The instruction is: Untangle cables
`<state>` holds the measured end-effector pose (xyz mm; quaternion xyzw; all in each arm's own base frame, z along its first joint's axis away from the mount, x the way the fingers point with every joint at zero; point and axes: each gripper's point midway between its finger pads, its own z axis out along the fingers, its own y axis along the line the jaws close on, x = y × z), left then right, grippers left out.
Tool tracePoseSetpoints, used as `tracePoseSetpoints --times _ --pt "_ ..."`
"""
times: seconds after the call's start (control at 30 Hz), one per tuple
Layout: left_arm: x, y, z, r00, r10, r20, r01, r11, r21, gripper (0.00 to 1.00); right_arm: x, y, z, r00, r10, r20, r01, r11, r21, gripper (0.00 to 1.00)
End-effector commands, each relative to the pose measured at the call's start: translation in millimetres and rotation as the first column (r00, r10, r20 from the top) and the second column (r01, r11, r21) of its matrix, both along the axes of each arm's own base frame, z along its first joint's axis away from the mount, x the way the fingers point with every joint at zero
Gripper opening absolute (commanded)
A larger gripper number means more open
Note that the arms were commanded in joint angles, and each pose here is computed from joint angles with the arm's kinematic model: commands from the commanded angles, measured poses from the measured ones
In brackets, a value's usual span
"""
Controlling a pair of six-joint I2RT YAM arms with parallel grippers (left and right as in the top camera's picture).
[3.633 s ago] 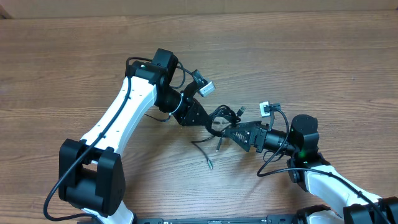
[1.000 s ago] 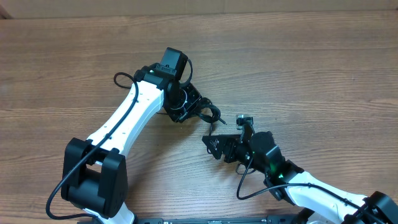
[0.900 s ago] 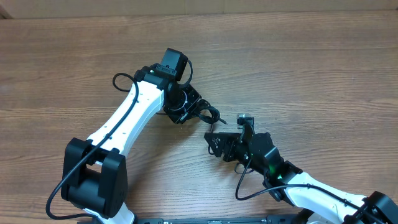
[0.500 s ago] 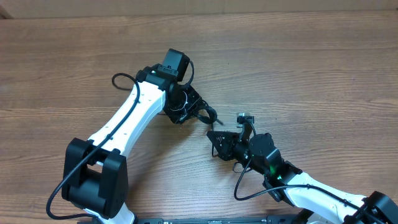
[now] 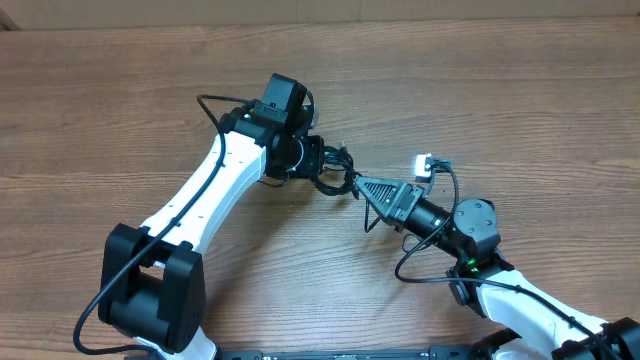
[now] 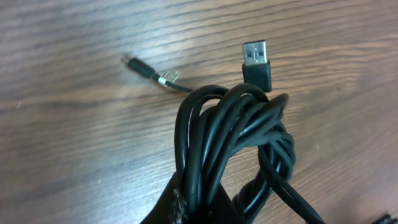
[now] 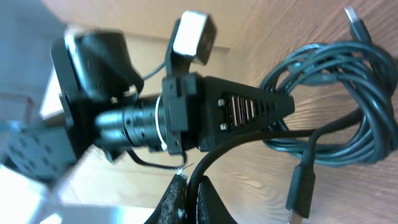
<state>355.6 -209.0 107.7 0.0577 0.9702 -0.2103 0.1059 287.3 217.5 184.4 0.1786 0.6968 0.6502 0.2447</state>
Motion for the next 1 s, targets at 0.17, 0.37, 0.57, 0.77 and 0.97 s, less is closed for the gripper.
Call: tracePoseSetpoints --times 0.17,0.37,0.57,0.77,0.97 --pt "-15.5 -34.0 10.7 0.992 -0.122 0.041 0.124 0.991 -0.050 0.04 22.5 -18.0 18.6 0.978 -0.193 -0.074 0.201 0.973 0.117 0.04" --pt "-31.8 -53.1 4.2 0.997 -0.078 0.007 0.079 0.997 -0.014 0.04 46.4 -49.2 20.8 0.898 -0.414 -0.150 0.436 0.882 0.181 0.04" --pt "-30.0 -46.8 -4.1 0.997 0.056 0.047 -0.061 0.991 0.117 0.04 52.0 -62.0 35.5 0.866 -0.460 -0.194 0.499 0.819 0.284 0.04" --pt "-22.9 -37.4 -4.9 0.990 0.082 0.111 -0.102 0.976 0.191 0.04 55.1 -71.4 43.4 0.844 -0.494 -0.210 0.537 0.775 0.333 0.04" --pt "-25.0 -46.1 -9.6 0.991 -0.008 0.130 -0.019 0.979 0.205 0.04 55.1 -71.6 44.3 0.843 -0.486 -0.229 0.538 0.767 0.350 0.06"
